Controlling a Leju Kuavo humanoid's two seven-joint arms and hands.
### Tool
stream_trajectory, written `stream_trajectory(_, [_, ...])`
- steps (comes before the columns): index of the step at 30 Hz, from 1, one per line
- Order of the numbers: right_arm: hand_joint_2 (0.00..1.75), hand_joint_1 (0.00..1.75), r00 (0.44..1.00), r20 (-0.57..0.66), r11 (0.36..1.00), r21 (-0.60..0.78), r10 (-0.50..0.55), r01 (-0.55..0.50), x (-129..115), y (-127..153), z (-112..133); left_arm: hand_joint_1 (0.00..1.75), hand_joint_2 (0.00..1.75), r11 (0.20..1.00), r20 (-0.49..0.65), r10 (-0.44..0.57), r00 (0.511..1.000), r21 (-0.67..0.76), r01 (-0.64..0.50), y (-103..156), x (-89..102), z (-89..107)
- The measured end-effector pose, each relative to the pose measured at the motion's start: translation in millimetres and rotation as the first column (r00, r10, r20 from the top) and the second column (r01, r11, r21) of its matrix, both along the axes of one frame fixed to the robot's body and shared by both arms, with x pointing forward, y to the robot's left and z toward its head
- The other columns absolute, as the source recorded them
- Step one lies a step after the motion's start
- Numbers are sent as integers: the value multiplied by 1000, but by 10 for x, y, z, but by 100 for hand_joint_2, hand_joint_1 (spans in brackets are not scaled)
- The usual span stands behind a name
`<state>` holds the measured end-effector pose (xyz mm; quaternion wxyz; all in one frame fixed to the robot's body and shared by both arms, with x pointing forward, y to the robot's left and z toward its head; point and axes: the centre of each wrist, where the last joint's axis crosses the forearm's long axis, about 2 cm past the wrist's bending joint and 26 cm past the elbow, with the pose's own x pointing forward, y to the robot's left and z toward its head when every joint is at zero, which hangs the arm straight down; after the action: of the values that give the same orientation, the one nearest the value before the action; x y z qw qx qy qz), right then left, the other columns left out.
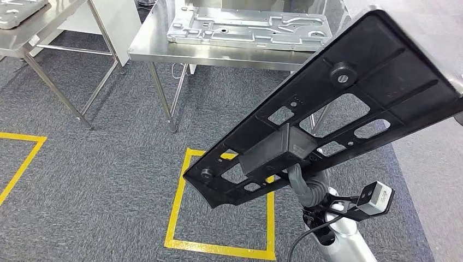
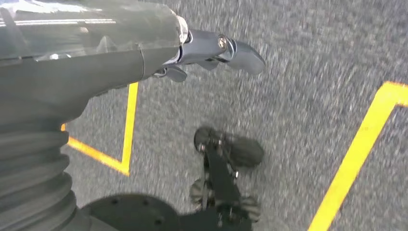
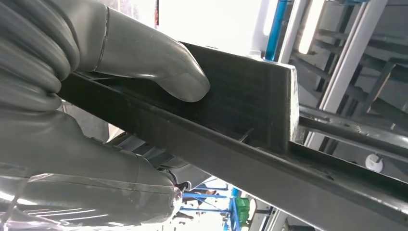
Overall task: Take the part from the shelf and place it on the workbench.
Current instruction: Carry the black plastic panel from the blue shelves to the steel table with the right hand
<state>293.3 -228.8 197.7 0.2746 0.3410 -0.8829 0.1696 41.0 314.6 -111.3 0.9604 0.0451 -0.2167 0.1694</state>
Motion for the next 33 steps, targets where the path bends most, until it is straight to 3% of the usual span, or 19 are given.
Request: stream_trajectory(33, [175,175,998,24,998,25,-57,56,-113,-150,37,0,175,1000,9,-26,1000,9,25,13,-9,0])
